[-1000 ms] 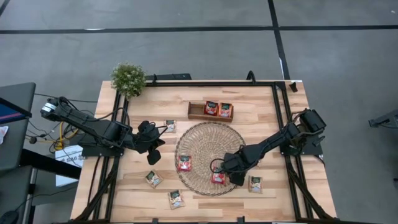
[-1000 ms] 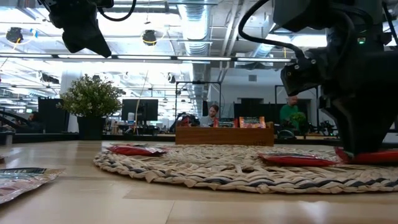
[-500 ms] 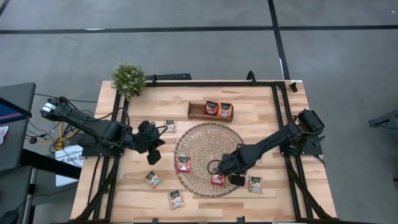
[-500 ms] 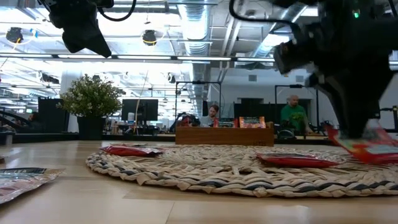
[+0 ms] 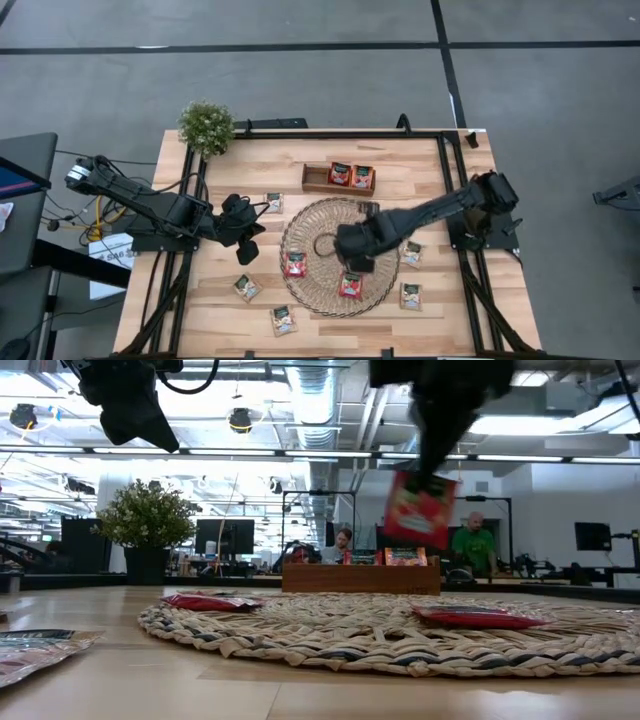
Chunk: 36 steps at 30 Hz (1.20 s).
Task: Pick & Place Tea
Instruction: Put the red tea bag into the middle section of the wooden organizer
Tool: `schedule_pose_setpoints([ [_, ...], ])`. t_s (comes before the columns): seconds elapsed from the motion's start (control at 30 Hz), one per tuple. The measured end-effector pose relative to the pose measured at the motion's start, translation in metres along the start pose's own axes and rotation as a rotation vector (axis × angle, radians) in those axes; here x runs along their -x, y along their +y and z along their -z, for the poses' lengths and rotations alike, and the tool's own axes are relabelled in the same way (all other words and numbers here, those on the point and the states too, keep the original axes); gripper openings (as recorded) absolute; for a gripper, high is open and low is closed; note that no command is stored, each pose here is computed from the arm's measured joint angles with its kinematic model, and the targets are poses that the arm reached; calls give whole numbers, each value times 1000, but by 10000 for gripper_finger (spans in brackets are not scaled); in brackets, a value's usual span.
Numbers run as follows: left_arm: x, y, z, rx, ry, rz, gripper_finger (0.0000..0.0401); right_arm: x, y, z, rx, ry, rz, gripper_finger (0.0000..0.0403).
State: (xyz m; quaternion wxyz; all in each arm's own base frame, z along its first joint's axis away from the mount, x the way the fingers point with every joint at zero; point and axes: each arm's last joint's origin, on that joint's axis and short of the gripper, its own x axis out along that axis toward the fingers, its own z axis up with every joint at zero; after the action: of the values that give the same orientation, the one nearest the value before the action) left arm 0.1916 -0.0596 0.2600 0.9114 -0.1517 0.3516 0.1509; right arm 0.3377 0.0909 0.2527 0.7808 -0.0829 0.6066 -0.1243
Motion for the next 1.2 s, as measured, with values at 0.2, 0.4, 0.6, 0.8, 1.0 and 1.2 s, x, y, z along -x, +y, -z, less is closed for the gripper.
schedule_pose_setpoints([
  [0.2, 0, 0, 0, 0, 0, 0, 0, -10, -56, -20, 21, -25, 102, 1],
  [0.4, 0, 0, 0, 0, 0, 0, 0, -28, -111, -30, 4, -32, 140, 1],
  [0.6, 0, 0, 0, 2, -4, 3, 0, -37, -146, -33, -3, -58, 165, 0],
  [0.8, 0, -1, -2, 2, -28, 7, 0, -43, -163, -36, 43, -77, 185, 0],
  [1.0, 0, -1, -3, 3, -46, -4, 0, -61, -172, -36, 101, -40, 125, 0],
  [1.2, -1, -2, -4, 15, -50, 0, 0, -83, -173, -37, 179, 20, 115, 0],
])
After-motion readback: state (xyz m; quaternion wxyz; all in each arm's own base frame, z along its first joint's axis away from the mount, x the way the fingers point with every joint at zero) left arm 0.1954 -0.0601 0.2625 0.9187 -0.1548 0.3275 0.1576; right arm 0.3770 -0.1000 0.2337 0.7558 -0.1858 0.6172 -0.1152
